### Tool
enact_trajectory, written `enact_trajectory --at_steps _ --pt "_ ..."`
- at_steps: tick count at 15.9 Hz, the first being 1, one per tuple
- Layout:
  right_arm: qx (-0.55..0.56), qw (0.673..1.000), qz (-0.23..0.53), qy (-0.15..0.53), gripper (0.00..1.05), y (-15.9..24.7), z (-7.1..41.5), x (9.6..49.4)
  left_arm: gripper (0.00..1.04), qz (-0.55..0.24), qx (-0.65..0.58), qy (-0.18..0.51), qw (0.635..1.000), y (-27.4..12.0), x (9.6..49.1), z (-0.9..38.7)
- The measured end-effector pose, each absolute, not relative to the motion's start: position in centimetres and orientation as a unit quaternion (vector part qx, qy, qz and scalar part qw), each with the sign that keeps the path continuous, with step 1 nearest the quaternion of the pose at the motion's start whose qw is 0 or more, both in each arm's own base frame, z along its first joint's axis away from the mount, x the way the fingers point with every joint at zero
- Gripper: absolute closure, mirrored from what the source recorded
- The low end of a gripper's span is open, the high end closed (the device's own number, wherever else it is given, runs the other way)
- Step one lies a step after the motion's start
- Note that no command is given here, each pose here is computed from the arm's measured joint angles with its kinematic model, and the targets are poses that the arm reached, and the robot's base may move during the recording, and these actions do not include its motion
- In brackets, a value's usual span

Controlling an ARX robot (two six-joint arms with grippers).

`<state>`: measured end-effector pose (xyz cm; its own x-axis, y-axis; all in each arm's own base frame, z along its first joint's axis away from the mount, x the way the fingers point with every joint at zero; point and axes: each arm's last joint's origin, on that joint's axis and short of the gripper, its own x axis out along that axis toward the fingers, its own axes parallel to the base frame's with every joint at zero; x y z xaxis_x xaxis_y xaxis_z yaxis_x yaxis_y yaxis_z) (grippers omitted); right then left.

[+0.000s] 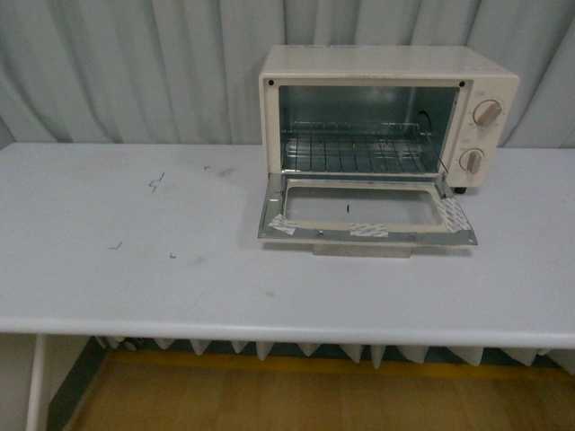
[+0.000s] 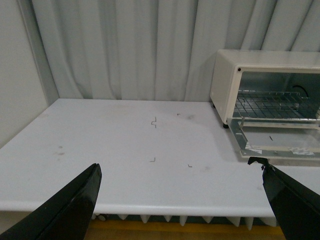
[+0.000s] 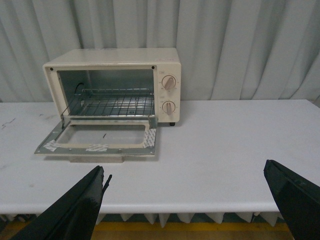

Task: Open oven

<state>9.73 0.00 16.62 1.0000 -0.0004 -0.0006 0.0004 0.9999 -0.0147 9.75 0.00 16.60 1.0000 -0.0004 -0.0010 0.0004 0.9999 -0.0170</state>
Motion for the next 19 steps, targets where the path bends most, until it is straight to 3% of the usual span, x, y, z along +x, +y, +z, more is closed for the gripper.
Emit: enact_trajectory --at_steps 19 --pt "-0.007 1.0 0.0 -0.003 0.06 0.0 16.69 9.72 0.07 0.0 -0.008 -0.001 1.0 0.0 9.75 16.63"
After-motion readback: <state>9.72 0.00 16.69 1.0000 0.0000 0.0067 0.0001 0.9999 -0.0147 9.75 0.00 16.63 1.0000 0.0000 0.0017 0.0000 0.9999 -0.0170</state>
